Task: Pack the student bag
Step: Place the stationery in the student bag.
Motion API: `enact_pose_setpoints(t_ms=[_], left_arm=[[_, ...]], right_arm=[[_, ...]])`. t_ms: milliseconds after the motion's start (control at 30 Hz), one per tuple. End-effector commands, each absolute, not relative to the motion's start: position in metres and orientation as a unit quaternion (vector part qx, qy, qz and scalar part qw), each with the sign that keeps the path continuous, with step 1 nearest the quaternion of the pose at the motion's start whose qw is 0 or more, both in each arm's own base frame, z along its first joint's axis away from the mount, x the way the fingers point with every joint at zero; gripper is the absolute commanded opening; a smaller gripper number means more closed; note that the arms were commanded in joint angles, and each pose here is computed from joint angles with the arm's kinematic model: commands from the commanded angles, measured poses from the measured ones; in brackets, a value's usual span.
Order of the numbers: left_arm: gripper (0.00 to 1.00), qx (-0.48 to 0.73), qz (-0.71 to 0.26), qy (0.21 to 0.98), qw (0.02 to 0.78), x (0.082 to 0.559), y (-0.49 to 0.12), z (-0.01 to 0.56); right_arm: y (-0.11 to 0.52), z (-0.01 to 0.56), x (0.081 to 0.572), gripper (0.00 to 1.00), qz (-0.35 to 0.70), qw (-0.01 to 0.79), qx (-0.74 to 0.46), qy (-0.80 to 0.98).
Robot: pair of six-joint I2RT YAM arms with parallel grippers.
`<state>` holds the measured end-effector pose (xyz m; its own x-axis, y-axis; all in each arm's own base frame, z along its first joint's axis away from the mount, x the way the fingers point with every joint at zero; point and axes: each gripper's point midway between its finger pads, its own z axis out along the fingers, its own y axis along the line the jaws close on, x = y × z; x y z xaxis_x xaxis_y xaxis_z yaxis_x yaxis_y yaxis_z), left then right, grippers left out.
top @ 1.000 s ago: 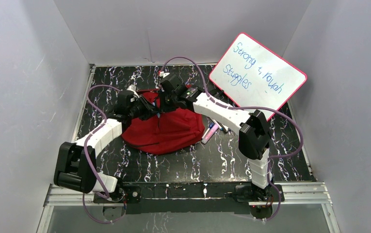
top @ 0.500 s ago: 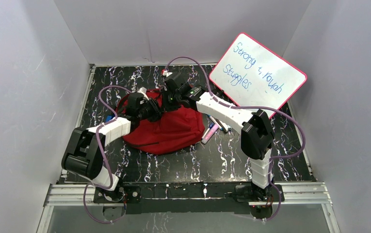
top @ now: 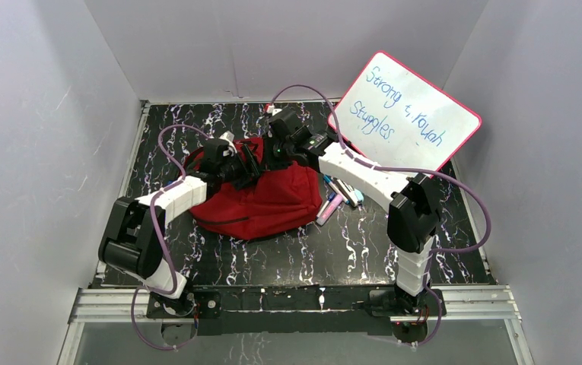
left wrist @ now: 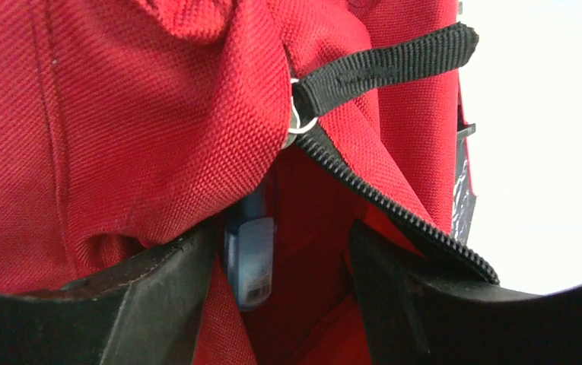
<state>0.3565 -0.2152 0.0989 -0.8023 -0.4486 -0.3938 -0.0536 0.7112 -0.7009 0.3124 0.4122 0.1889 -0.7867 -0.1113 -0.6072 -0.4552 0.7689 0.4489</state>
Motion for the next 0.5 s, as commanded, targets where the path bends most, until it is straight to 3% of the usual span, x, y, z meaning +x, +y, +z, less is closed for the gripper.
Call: enact_pose_setpoints(t_ms=[0,300,467], left_arm=[[0.66,-0.107,-0.318,0.900,0.279,0.342,-0.213,0.103],[0.70,-0.121,-0.238,0.929,0.258,0.324,-0.184,0.085],[0.67,-0.115,-0.185,0.936,0.276,0.324,-0.164,0.097]], right_arm=[[0.438,0.220,0.296,0.07,0.375,0.292,-0.177,0.861],[0.433,0.211,0.297,0.07,0.373,0.283,-0.174,0.866],[0.433,0.204,0.295,0.08,0.373,0.273,-0.175,0.869]])
